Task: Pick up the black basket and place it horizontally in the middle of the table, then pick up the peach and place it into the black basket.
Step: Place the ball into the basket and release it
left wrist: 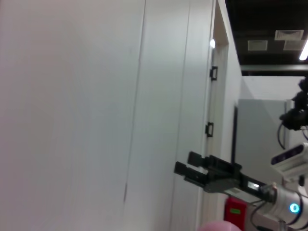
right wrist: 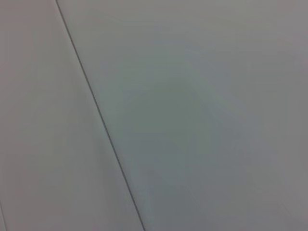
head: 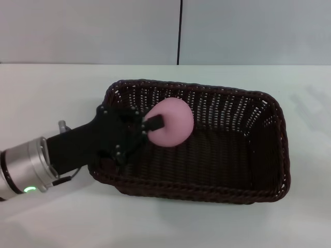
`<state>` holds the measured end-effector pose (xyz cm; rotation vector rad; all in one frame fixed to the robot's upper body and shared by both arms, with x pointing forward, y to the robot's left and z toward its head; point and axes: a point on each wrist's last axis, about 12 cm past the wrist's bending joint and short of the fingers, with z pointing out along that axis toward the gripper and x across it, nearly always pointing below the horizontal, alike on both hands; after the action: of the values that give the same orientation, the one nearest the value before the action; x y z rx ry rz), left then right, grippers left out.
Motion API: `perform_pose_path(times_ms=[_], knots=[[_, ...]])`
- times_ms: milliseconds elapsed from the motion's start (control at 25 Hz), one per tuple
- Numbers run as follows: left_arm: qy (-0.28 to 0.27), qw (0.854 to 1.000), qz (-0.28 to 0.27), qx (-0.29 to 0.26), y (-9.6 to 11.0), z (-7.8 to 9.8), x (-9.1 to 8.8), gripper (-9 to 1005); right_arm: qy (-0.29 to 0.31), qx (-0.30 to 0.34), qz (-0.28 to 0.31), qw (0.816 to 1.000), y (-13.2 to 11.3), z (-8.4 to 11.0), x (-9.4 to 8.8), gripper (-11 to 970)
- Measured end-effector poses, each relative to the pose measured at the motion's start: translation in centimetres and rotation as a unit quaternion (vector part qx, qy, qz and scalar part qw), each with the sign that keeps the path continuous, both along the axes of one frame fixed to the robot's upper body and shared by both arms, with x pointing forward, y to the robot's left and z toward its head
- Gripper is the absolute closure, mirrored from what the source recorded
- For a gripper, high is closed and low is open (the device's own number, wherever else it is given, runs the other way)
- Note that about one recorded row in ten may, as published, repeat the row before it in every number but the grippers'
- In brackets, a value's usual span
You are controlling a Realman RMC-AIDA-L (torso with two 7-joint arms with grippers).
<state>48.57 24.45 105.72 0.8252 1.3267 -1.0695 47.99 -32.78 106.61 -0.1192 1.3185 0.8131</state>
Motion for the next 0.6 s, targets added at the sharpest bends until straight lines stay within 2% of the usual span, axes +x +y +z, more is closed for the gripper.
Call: perform_pose_path(times_ms=[320, 480, 600], knots=[[0.013, 0.999, 0.042, 0.005, 0.0, -1.4, -0.8, 775, 0.009, 0.002, -0.005, 1.000, 0.0, -0.5, -0.5, 349], [0.007, 0.998, 0.061, 0.007, 0.5, -1.7, -1.1, 593, 0.012, 0.002, -0.009, 1.000, -0.1, -0.7, -0.9, 349], [0.002, 0.994, 0.110, 0.002, 2.0, -1.9, -1.5, 506, 0.010, -0.004, -0.014, 1.000, -0.3, -0.9, -1.1, 349]])
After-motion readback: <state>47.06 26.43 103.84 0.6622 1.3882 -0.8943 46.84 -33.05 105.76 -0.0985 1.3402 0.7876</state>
